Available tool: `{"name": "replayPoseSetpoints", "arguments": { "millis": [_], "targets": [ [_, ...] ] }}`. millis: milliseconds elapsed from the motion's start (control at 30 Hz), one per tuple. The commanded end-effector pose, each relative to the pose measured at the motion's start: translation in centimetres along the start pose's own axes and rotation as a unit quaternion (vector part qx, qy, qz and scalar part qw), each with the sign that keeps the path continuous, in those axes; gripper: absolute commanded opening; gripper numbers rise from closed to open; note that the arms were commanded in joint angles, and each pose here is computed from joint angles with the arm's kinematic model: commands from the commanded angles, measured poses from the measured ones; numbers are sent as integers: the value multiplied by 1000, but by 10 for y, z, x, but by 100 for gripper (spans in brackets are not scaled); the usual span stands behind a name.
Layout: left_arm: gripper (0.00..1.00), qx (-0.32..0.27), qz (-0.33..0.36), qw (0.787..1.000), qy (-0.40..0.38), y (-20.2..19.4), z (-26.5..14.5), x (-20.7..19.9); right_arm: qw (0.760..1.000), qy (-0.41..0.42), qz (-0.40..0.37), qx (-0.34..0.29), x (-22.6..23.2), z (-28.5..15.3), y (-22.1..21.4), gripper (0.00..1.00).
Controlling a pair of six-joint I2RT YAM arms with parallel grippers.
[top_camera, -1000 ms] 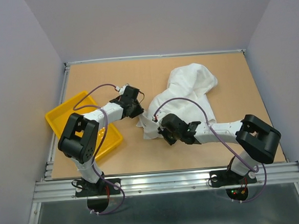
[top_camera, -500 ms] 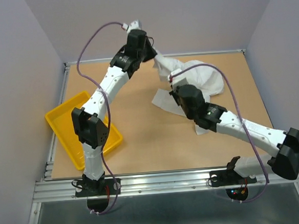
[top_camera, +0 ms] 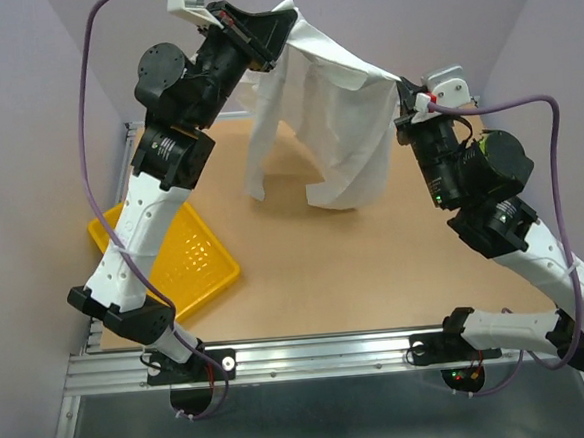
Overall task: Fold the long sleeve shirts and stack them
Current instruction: Flatten the shirt out
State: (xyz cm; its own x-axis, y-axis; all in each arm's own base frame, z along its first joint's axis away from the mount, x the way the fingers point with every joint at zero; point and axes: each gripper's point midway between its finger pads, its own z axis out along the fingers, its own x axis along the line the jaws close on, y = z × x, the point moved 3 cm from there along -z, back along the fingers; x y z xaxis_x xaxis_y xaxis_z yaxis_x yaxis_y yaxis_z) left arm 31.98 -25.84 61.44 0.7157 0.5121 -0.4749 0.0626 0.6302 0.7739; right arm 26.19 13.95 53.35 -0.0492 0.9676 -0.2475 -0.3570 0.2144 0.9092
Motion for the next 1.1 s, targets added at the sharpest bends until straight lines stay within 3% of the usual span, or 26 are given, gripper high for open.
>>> {"name": "replayPoseSetpoints", "arguments": {
  "millis": [0, 233, 533, 833, 1067],
  "targets": [
    [0, -174, 64, 982, 26, 103, -36, -14, 999, -33, 35, -23, -49, -23, 29, 1],
    [0, -193, 86, 975, 69, 117, -52, -8, 995, 84, 57, -11, 0, -13, 25, 1],
    [0, -139, 96, 977, 126, 71, -15, 43, 995, 53, -37, 75, 30, 16, -30, 1],
    [0, -79, 41, 993, 74, 19, 43, 59, 988, -64, -101, 101, -21, 30, -38, 1],
    [0, -72, 6, 995, -66, 7, 71, 8, 975, -156, -132, 90, -78, 14, -6, 1]
  ]
}}
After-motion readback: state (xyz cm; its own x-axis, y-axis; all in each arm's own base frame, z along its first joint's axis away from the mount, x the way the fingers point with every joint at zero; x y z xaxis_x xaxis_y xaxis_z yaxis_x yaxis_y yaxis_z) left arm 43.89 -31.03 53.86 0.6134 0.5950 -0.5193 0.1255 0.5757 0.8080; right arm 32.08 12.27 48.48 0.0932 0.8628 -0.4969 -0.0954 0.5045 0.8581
